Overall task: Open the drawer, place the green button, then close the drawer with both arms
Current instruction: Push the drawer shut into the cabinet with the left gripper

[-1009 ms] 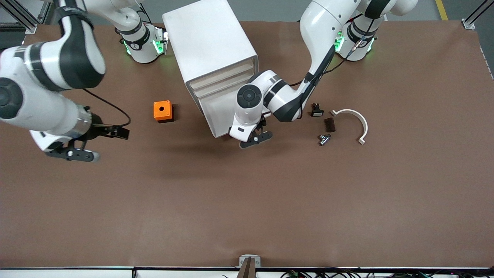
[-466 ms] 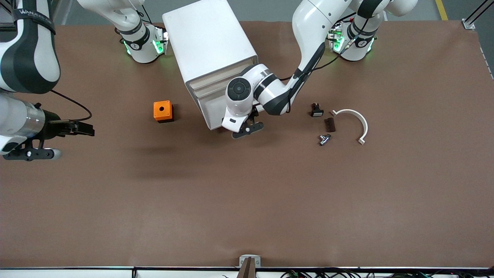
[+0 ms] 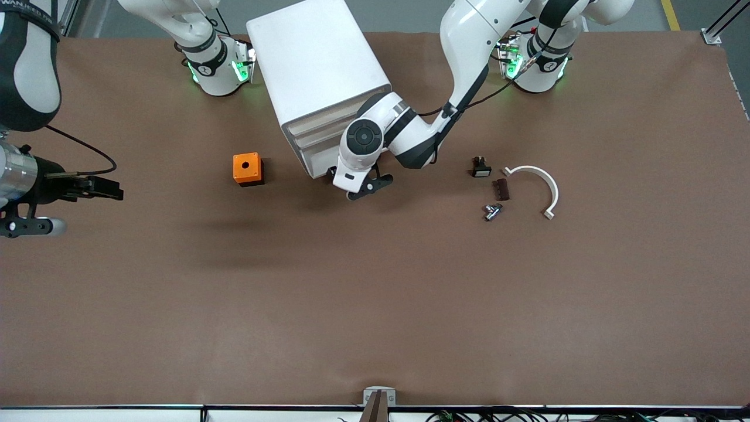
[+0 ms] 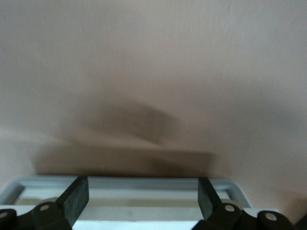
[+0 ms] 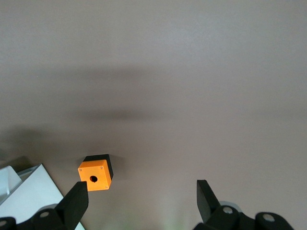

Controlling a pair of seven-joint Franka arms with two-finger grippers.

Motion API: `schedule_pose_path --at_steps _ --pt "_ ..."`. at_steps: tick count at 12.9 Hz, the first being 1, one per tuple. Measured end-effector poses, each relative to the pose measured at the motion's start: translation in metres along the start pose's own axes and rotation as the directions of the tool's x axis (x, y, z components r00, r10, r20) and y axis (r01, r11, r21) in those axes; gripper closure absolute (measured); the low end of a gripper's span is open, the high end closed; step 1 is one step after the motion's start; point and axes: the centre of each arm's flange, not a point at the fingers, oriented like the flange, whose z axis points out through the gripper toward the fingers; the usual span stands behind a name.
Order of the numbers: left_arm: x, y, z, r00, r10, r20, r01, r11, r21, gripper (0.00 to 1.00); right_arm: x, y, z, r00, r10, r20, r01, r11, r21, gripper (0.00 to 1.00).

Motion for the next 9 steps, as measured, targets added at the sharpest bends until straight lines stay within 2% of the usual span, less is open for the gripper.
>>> schedule_pose_path --at_steps 5,9 --pt "-0.019 -0.001 0.019 0.990 -0.066 0.124 0.067 0.998 -0.005 0.00 -0.008 0.019 -0.022 1.000 -0.006 -0.011 0.006 1.000 0.005 0.00" --pt "-0.017 -0.001 0.021 0.984 -0.089 0.152 0.091 0.996 -0.010 0.00 -0.018 0.019 -0.056 0.999 -0.006 -0.053 0.006 1.000 0.001 0.00"
